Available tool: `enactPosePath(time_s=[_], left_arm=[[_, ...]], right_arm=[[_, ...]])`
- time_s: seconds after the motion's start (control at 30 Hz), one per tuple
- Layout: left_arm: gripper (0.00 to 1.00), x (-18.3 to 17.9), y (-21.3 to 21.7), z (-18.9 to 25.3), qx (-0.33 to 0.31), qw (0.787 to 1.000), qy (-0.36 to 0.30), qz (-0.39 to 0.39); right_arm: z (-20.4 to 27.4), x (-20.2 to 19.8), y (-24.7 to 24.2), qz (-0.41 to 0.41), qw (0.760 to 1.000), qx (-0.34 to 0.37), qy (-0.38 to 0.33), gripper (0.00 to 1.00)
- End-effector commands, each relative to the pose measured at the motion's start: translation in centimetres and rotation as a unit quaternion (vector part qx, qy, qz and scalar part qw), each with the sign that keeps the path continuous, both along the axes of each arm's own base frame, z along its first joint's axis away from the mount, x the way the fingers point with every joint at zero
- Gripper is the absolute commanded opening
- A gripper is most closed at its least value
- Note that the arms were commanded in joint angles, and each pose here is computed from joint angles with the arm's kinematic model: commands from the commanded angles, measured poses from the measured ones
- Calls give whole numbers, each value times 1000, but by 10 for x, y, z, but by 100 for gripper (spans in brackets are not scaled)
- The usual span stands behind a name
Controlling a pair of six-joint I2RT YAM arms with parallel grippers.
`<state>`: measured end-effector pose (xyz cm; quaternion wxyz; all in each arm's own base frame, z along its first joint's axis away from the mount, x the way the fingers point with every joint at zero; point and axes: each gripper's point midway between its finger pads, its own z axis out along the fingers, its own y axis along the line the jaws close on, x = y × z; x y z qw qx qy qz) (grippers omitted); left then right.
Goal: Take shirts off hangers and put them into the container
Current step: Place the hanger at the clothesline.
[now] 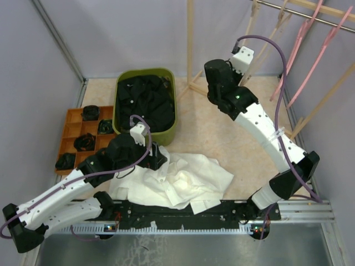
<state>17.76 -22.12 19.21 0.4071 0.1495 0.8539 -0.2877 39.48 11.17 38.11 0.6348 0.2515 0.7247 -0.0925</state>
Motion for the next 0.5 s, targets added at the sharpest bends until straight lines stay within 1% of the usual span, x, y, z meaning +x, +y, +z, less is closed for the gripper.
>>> enactPosePath(time_s=[0.0,0.1,0.23,0.47], left_arm=[[99,3,-5,16,-19,1000,-17,-6],[99,3,-5,16,-19,1000,-17,-6],[99,3,-7,17,-21,1000,-17,-8],[99,1,-5,16,-21,1000,-15,-9]], right_arm=[[40,2,-7,-11,997,50,-54,7],[50,3,-5,-6,996,59,-63,0],[52,7,-3,-9,996,66,-61,0],[35,17,-2,0,996,83,-29,0]])
